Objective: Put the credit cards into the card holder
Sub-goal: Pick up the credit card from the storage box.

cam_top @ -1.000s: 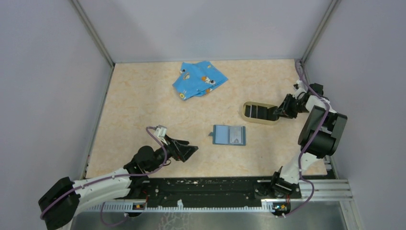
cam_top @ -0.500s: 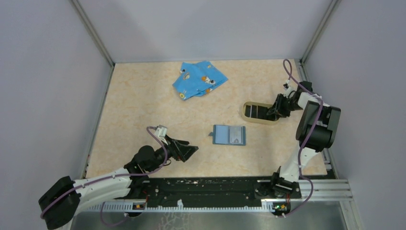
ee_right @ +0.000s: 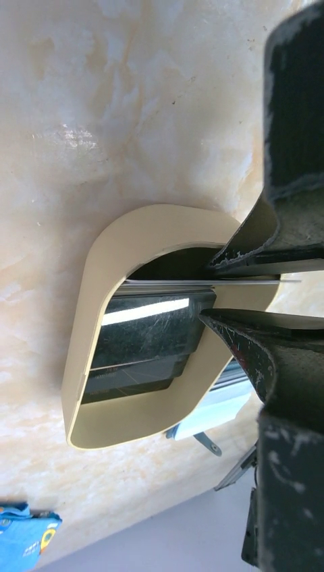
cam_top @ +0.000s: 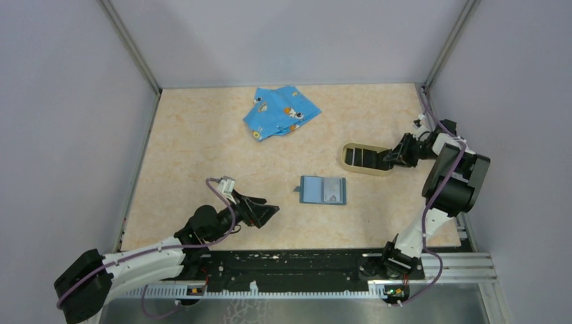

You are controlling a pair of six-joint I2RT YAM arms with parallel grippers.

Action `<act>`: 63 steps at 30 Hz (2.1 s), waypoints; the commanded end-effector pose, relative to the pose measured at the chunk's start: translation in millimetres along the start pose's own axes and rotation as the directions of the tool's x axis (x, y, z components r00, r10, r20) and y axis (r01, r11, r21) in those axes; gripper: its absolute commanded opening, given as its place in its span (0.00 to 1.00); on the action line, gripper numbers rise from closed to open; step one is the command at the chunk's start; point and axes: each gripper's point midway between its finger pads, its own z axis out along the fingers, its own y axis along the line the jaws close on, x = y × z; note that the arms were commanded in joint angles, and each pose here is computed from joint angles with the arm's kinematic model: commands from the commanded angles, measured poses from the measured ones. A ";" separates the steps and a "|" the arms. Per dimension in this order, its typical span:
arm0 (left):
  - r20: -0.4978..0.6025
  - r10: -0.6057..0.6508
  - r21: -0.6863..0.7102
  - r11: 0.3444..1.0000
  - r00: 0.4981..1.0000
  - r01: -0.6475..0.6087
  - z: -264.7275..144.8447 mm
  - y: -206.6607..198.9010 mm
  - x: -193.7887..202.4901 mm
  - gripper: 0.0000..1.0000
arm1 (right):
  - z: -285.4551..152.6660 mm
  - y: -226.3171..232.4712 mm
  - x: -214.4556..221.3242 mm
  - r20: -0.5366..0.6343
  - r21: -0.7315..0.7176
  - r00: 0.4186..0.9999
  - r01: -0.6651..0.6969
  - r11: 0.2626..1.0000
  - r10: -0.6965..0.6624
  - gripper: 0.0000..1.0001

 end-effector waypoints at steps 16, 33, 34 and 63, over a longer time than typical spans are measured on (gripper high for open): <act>0.025 -0.001 0.014 1.000 1.000 0.001 -3.4 -3.2 -5.6 0.96 | -29.7 12.2 -22.7 0.083 -0.083 0.996 0.019 0.996 -0.012 0.14; 0.025 0.002 0.017 1.000 1.000 -0.003 -3.4 -3.9 -5.9 0.96 | -42.0 3.5 -25.0 0.104 -0.062 0.994 -0.005 0.998 0.011 0.00; 0.024 0.002 0.017 1.000 1.000 -0.002 -3.4 -3.8 -5.7 0.96 | -42.9 3.4 -25.2 0.107 -0.061 0.994 -0.006 0.998 0.012 0.00; 0.068 0.009 0.170 0.985 0.998 -0.020 -9.8 -29.7 -12.6 0.96 | -116.2 80.9 -33.6 0.315 -0.056 0.886 0.376 0.925 -0.341 0.00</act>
